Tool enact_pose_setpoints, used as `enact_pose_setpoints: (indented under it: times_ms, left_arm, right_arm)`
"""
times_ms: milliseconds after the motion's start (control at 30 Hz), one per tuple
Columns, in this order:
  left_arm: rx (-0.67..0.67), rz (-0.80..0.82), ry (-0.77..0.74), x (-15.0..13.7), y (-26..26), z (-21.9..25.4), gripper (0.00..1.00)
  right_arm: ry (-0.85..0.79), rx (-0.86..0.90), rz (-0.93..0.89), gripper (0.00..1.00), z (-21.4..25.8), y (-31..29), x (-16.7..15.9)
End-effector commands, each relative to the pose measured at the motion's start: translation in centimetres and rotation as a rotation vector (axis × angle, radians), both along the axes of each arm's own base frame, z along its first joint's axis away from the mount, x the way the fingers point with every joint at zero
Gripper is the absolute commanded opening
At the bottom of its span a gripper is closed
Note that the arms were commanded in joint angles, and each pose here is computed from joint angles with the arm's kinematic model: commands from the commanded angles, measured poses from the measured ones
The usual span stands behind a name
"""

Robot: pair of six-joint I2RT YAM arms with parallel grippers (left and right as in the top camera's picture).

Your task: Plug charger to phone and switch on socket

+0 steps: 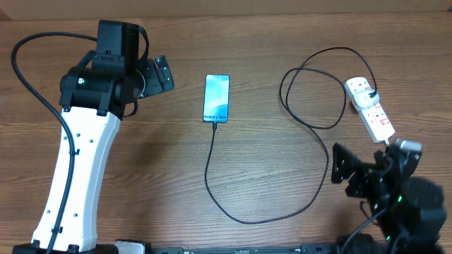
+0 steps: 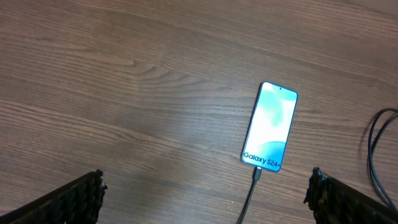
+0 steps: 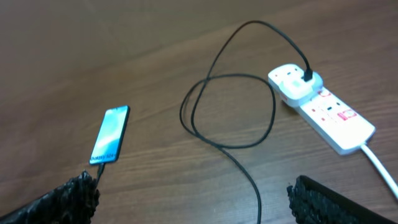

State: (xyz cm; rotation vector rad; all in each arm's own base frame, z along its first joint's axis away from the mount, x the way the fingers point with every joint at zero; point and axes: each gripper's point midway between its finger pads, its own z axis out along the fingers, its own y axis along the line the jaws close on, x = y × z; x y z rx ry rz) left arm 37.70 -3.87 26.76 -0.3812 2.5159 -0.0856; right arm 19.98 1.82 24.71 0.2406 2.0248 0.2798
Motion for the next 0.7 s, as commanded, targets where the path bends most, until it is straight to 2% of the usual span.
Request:
enact_pose_setpoints:
  times_ms: [0, 267, 667]
  left_arm:
    - [0.003, -0.017, 0.002, -0.1, -0.2, -0.1, 0.99]
    - [0.003, -0.017, 0.002, 0.0, -0.2, -0.1, 1.00]
    - [0.003, -0.017, 0.002, 0.0, -0.2, -0.1, 1.00]
  right_arm:
    - [-0.067, -0.007, 0.017, 1.00, -1.0, 0.2, -0.6]
    - [-0.232, -0.051, 0.031, 1.00, -3.1, 0.2, -0.1]
    - [-0.428, -0.045, 0.025, 1.00, -2.9, 0.3, 2.7]
